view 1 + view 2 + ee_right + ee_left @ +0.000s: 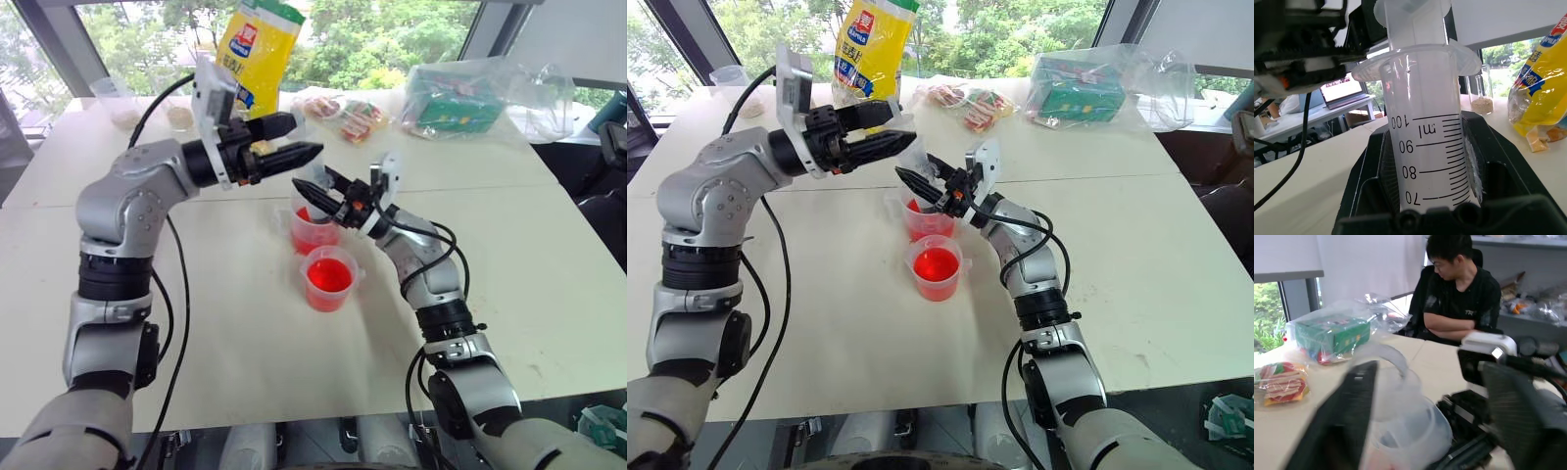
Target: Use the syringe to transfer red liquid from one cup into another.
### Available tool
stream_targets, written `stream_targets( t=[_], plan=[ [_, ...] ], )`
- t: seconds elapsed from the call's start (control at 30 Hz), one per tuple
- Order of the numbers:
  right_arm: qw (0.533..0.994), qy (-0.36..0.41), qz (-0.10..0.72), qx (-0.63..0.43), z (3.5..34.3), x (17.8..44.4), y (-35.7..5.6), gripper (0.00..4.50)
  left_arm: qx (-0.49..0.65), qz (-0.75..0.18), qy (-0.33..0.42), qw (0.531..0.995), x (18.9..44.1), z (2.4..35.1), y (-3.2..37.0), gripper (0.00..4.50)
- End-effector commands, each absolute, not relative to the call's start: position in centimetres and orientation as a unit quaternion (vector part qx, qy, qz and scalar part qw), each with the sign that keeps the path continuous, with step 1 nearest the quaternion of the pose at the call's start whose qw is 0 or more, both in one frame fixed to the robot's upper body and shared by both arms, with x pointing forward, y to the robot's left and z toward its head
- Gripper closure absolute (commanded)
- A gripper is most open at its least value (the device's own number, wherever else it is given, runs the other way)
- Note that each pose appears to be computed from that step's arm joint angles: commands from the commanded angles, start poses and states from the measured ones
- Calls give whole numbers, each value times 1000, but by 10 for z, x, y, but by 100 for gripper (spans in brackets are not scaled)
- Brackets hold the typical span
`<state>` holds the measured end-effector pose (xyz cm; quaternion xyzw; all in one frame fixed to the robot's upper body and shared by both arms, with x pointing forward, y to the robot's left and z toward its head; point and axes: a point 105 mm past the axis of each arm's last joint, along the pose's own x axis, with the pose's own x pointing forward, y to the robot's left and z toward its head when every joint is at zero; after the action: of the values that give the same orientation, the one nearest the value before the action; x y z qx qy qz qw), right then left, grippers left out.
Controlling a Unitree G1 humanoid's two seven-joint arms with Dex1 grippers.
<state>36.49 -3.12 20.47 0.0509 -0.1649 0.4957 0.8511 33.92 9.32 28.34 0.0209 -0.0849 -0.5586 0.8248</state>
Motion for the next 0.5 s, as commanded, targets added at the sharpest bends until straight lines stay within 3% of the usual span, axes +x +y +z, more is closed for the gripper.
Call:
stream_targets(
  t=[0.03, 0.37, 0.5],
  plan=[
    [826, -236, 509, 55, 250, 353, -27, 311, 26, -551, -75, 831, 336, 280, 105, 3],
    [823, -272, 491, 82, 284, 354, -37, 311, 31, -528, -62, 846, 330, 279, 133, 3],
    [797, -292, 517, 114, 314, 328, -47, 311, 24, -521, -77, 850, 333, 289, 135, 3]
  ],
)
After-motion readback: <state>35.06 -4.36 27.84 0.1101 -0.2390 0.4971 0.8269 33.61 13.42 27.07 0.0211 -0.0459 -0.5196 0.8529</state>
